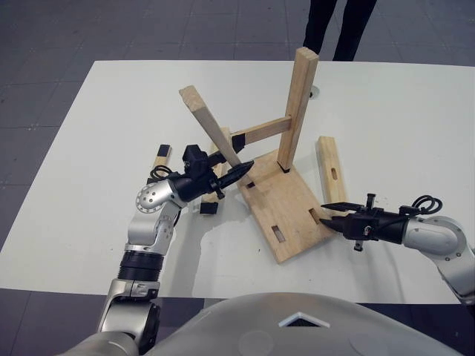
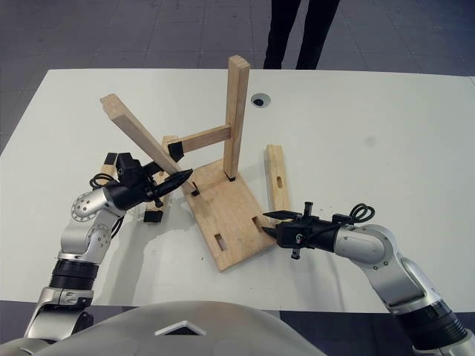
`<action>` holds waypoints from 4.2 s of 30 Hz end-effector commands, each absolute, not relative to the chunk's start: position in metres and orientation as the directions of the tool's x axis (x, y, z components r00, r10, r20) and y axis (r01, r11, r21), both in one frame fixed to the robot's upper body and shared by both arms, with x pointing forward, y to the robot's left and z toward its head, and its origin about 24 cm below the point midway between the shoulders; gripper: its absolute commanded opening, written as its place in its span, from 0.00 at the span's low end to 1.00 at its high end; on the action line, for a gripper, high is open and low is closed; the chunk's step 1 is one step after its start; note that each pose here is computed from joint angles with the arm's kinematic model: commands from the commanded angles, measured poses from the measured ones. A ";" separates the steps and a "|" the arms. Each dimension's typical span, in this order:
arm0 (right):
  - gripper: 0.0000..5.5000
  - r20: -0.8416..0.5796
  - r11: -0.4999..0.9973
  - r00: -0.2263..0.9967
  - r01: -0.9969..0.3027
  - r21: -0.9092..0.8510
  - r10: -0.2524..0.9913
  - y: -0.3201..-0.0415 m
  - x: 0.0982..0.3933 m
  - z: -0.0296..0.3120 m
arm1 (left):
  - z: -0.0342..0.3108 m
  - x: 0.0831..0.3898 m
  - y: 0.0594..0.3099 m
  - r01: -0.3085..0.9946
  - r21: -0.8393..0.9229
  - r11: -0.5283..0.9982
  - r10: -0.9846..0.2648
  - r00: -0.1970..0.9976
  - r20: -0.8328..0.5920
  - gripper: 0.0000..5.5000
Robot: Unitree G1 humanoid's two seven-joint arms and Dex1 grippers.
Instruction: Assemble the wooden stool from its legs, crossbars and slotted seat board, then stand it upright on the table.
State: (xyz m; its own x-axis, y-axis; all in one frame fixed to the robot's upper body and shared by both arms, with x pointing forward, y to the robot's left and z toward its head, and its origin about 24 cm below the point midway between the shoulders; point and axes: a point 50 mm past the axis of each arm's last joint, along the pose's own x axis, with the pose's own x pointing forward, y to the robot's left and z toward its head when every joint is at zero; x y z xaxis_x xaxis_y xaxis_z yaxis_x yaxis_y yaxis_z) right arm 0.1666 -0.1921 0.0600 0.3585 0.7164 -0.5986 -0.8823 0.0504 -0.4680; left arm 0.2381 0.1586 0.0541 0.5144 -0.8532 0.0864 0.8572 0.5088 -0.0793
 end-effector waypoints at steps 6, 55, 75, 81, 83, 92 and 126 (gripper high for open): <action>0.28 -0.863 0.075 0.223 -0.974 -0.212 0.454 -0.237 0.141 0.010 | 0.036 0.230 0.153 0.839 -0.141 0.525 -0.842 0.536 0.054 0.37; 0.28 -0.852 0.095 0.227 -0.974 -0.207 0.473 -0.235 0.136 0.008 | 0.053 0.238 0.174 0.802 0.012 0.597 -0.758 0.569 -0.320 0.37; 0.28 -0.839 0.117 0.238 -0.971 -0.207 0.490 -0.231 0.134 0.007 | 0.020 0.229 0.167 0.787 -0.171 0.593 -0.738 0.446 -0.506 0.37; 0.28 -0.838 0.118 0.239 -0.971 -0.208 0.490 -0.232 0.134 0.007 | 0.004 0.219 0.166 0.775 -0.207 0.597 -0.732 0.422 -0.534 0.37; 0.28 -0.838 0.119 0.240 -0.971 -0.208 0.491 -0.232 0.134 0.007 | 0.000 0.214 0.166 0.768 -0.223 0.600 -0.733 0.416 -0.538 0.37; 0.28 -0.838 0.115 0.234 -0.972 -0.203 0.494 -0.231 0.132 0.007 | 0.024 0.215 0.170 0.767 -0.179 0.616 -0.760 0.518 -0.393 0.37; 0.28 -0.842 0.113 0.222 -0.975 -0.191 0.491 -0.231 0.129 0.005 | 0.091 0.216 0.178 0.775 -0.062 0.629 -0.769 0.609 -0.194 0.37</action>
State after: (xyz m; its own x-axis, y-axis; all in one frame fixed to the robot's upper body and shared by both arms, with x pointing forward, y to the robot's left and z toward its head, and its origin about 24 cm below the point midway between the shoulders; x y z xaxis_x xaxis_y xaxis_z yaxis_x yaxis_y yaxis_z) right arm 0.1672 -0.1959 0.0571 0.4059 0.7041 -0.5826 -0.8714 0.1061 -0.4789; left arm 0.2179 0.1777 0.0846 0.6050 -0.7719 -0.1953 0.7767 0.6262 -0.0687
